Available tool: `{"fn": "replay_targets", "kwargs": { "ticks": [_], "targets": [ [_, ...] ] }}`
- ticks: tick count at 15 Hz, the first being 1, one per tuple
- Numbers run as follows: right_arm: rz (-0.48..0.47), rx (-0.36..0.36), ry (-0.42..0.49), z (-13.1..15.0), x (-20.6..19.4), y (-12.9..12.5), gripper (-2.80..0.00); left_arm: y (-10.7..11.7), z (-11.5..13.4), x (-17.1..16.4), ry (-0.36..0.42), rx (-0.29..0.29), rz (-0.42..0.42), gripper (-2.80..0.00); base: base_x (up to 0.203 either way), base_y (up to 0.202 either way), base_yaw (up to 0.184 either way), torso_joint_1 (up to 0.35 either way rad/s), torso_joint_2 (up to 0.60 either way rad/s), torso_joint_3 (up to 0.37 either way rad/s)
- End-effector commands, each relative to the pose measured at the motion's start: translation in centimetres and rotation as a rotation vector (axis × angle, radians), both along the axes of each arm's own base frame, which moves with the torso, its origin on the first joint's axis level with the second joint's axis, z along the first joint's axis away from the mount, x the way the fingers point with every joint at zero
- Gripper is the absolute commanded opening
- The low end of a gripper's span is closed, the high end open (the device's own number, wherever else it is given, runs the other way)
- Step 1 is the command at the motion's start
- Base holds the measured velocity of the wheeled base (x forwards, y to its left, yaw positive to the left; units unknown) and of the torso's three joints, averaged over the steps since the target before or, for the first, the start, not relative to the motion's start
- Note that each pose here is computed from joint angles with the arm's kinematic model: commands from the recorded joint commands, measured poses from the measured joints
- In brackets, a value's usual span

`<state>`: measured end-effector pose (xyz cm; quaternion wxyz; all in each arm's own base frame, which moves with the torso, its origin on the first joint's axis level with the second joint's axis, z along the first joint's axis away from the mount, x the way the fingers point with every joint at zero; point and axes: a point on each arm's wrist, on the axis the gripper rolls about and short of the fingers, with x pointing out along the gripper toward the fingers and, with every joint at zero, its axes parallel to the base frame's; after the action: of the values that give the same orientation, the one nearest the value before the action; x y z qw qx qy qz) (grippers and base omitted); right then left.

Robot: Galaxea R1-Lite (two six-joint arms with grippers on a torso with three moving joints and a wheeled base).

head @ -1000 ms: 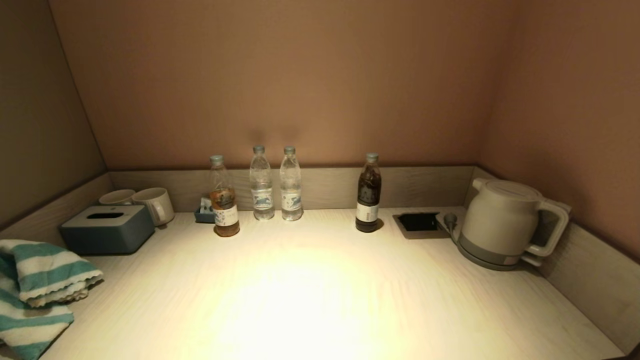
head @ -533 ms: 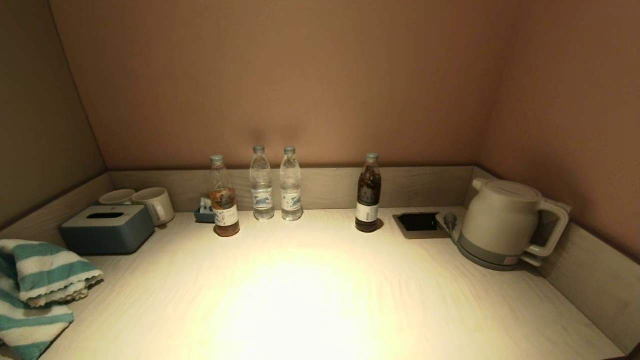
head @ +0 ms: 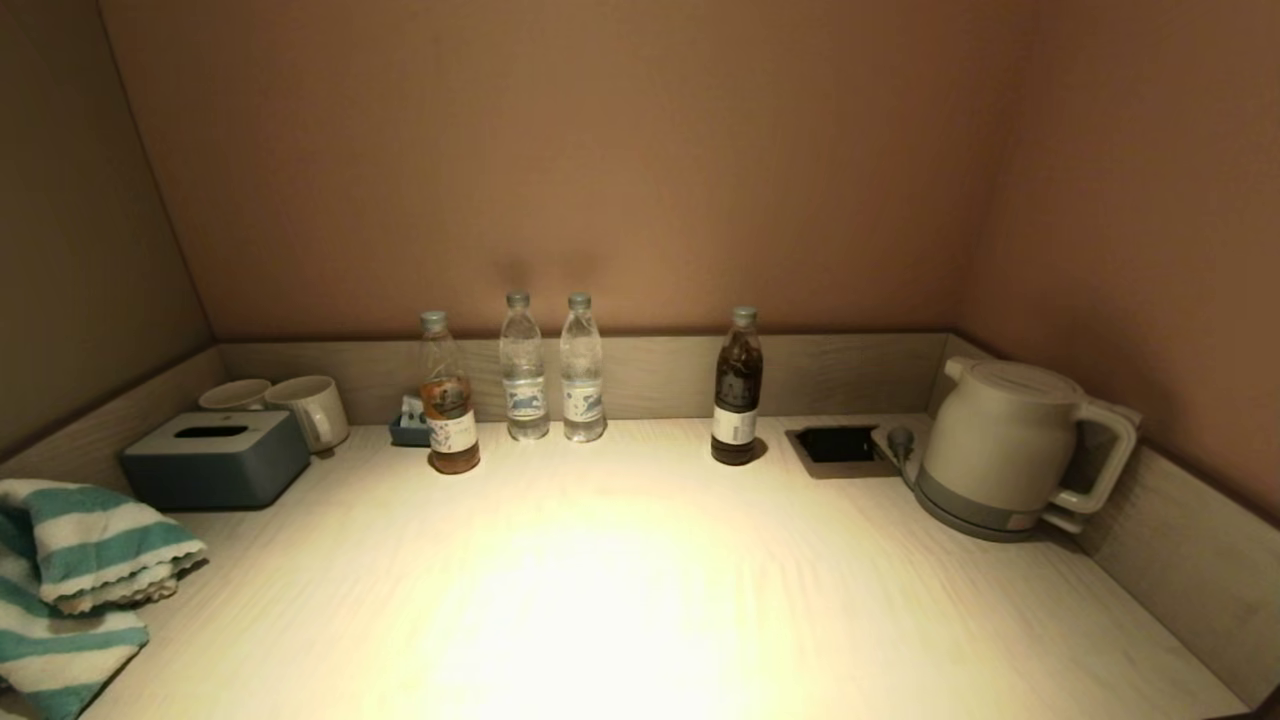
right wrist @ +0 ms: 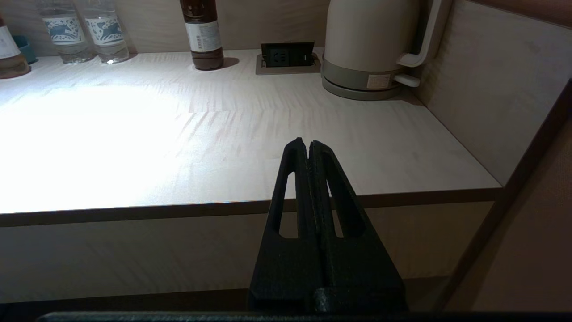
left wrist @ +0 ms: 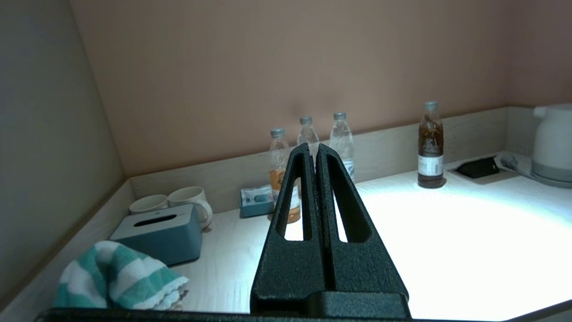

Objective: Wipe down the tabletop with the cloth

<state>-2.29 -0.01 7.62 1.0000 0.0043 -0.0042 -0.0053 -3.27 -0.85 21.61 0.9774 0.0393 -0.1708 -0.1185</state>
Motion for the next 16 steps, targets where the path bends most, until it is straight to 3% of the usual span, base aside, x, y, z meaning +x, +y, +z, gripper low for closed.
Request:
{"fn": "replay_targets", "kwargs": {
  "ticks": [1,6,13,16],
  "targets": [
    [0.0,-0.001,0.001,0.0,0.0,0.0,-2.8,0.0,-0.9,-0.6,-0.019,0.014,-0.017,-2.8,0.0,0.0,0.0,0.0,0.0,0.0],
    [0.0,0.001,0.001,0.0,0.0,0.0,-2.8,0.1,-2.7,-1.2,-0.032,0.018,-0.004,-2.8,0.0,0.0,0.0,0.0,0.0,0.0],
    [0.0,0.001,0.001,0.0,0.0,0.0,-2.8,0.2,-4.0,-3.0,-0.129,0.03,0.026,-2.8,0.0,0.0,0.0,0.0,0.0,0.0],
    [0.0,0.001,0.001,0.0,0.0,0.0,-2.8,0.4,-5.0,-2.9,-0.136,0.051,0.13,-2.8,0.0,0.0,0.0,0.0,0.0,0.0]
  ]
}}
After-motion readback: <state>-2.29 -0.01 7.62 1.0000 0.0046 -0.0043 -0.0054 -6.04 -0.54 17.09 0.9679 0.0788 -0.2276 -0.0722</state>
